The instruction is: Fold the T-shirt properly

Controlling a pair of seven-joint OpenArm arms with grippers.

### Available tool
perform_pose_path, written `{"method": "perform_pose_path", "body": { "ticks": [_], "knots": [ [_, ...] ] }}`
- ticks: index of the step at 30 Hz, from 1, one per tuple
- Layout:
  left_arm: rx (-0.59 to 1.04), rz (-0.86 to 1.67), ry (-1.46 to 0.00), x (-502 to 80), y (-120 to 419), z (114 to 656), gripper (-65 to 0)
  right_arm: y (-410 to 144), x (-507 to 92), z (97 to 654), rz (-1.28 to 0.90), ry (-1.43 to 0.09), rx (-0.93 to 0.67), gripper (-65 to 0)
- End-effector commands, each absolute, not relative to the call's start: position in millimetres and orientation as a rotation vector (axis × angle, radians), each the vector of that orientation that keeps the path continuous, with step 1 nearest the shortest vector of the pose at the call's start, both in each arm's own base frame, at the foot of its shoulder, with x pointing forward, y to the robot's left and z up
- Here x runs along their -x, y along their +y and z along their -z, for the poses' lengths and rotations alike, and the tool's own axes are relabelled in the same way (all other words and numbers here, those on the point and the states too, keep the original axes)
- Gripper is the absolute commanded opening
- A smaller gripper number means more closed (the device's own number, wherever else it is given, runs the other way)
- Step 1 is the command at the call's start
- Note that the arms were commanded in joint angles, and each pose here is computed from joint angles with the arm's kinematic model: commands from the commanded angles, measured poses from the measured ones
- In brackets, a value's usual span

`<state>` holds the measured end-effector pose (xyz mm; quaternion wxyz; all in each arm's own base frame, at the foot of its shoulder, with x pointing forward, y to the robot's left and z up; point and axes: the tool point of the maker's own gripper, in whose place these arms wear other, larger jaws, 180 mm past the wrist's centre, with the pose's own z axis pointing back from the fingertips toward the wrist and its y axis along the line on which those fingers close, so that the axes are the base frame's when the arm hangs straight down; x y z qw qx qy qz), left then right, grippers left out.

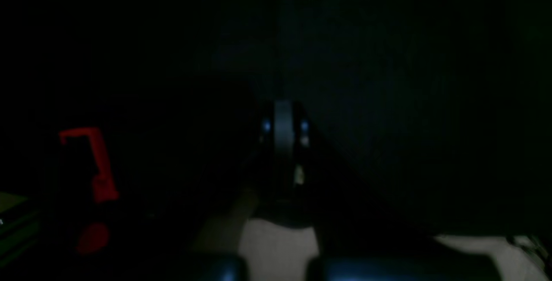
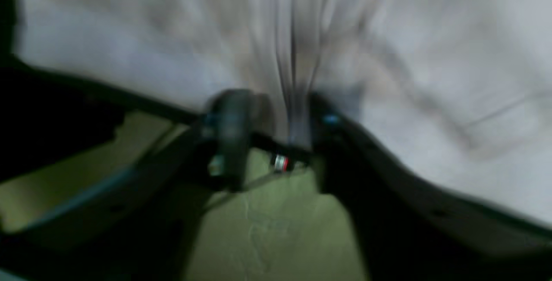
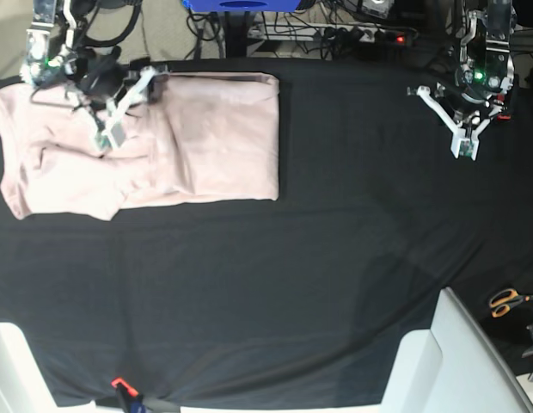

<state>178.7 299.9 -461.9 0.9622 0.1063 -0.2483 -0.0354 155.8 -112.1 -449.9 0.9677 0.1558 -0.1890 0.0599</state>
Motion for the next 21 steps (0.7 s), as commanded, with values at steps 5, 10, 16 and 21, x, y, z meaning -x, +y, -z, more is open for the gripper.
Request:
{"method": "perform_pose_path", "body": {
  "ticks": [5, 10, 16, 21],
  "knots": [
    [-0.212, 0.067, -0.526, -183, 299, 459, -65.0, -131, -185, 426, -0.184, -0.480, -0.163, -30.0],
    [-0.207, 0.062, -0.526, -182, 295, 460, -65.0, -94, -221, 416, -0.504, -0.549, -0.229, -30.3],
    [-0.202, 0.058, -0.526, -181, 293, 461, -65.0, -71, -250, 416, -0.551, -0.565, -0.268, -65.0],
    [-0.201, 0.057, -0.528, -182, 293, 461, -65.0, -53, -254, 441, -0.547, -0.493, -0.322, -61.7]
  ]
}}
